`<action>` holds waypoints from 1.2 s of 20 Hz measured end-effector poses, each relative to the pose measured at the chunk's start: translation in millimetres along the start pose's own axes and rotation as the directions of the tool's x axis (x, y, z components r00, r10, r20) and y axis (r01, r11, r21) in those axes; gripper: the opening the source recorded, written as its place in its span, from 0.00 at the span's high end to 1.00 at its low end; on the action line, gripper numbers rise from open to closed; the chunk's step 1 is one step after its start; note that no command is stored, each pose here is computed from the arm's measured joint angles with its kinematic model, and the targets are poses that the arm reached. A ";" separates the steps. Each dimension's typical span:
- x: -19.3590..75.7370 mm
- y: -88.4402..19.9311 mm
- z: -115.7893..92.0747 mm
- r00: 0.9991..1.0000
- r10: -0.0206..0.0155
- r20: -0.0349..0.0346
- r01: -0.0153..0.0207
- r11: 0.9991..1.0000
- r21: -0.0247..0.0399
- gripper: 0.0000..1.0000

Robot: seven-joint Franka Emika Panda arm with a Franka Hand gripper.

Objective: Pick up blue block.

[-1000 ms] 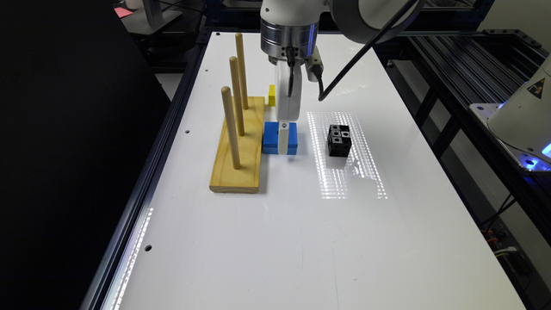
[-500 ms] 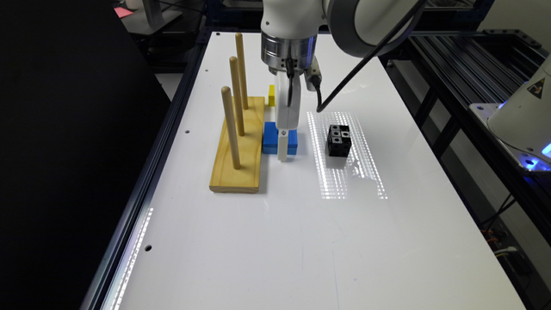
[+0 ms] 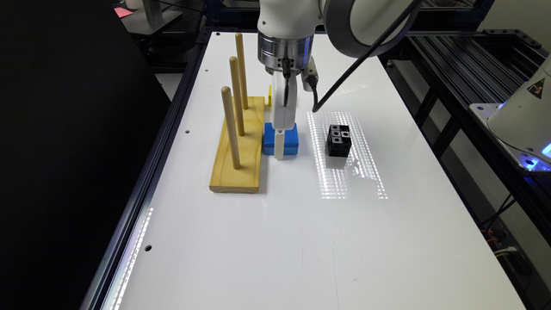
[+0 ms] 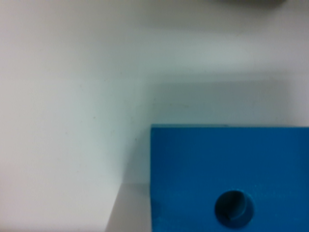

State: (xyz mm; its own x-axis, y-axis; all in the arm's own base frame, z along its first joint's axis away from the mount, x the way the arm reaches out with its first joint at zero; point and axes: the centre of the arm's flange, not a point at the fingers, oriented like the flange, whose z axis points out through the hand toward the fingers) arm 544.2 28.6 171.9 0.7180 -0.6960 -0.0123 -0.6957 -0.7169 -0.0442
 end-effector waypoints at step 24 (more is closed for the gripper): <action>2.4 -2.9 -57.4 1.000 -0.003 -0.009 0.003 1.000 -0.005 1.00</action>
State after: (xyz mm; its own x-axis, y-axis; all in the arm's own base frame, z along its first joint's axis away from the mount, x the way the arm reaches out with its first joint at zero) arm 546.7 26.7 229.3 0.7195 -0.6945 -0.0032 -0.6940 -0.7189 -0.0394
